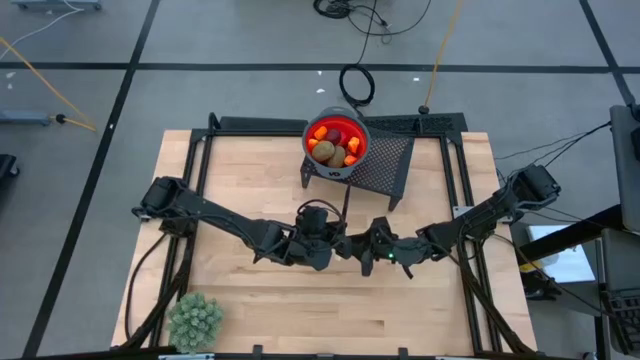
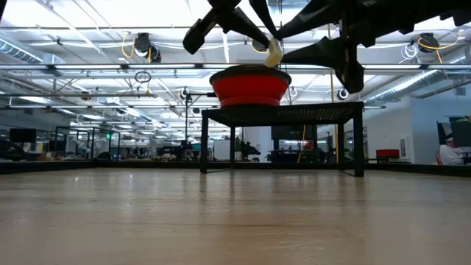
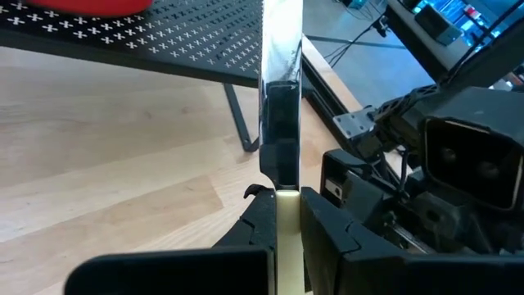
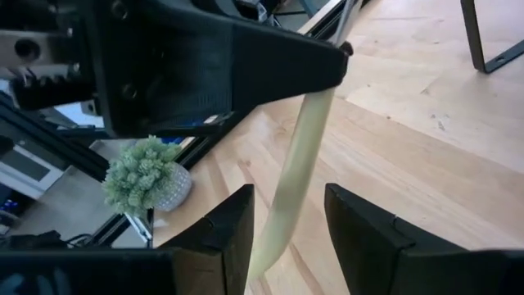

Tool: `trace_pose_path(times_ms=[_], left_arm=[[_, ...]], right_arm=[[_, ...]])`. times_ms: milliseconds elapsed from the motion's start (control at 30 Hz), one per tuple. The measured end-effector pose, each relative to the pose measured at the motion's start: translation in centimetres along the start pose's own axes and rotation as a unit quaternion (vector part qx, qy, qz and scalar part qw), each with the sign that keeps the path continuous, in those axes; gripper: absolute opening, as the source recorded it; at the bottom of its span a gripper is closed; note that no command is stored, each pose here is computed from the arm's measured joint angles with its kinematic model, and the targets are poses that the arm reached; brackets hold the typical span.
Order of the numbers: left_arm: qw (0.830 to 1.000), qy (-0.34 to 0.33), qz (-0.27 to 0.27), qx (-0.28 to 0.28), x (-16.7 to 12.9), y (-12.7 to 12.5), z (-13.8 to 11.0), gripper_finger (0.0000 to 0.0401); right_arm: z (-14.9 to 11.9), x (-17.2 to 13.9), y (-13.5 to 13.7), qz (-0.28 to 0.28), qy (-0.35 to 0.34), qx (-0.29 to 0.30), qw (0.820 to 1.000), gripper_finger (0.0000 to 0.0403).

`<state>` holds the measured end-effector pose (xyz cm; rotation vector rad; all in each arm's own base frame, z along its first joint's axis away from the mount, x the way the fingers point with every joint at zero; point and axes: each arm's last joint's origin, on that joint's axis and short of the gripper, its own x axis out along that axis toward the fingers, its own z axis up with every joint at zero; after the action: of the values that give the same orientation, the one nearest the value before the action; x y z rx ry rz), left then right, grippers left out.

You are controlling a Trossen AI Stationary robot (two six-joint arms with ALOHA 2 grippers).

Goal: Pick & Place Fruit
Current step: Put the knife on the shelf to the right of the strainer bowl

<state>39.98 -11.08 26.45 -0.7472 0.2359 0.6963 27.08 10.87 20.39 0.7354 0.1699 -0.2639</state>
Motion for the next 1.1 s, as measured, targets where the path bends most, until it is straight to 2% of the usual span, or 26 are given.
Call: trace_pose_path(times_ms=[100, 333, 467, 733, 1100], left_arm=[[1.0, 0.001, -0.001, 0.006, -0.07, -0.03, -0.06, 0.0021], [1.0, 0.002, -0.001, 0.009, -0.09, -0.04, -0.09, 0.0021], [1.0, 0.002, -0.001, 0.009, -0.09, -0.04, -0.09, 0.0021], [1.0, 0.004, 0.003, 0.006, -0.08, 0.08, -0.14, 0.0021], [1.0, 0.006, 0.009, -0.004, -0.08, 0.21, -0.19, 0.0021]], right_arm=[[0.0, 0.0, 0.0, 0.0, 0.0, -0.019, 1.0, 0.0138], [0.0, 0.0, 0.0, 0.0, 0.0, -0.023, 1.0, 0.0132], [-0.01, 0.0, 0.0, 0.0, 0.001, -0.021, 1.0, 0.0146], [-0.13, 0.0, -0.16, -0.007, 0.006, -0.003, 1.0, 0.0214], [-0.2, 0.0, -0.27, -0.012, 0.008, 0.018, 1.0, 0.0212]])
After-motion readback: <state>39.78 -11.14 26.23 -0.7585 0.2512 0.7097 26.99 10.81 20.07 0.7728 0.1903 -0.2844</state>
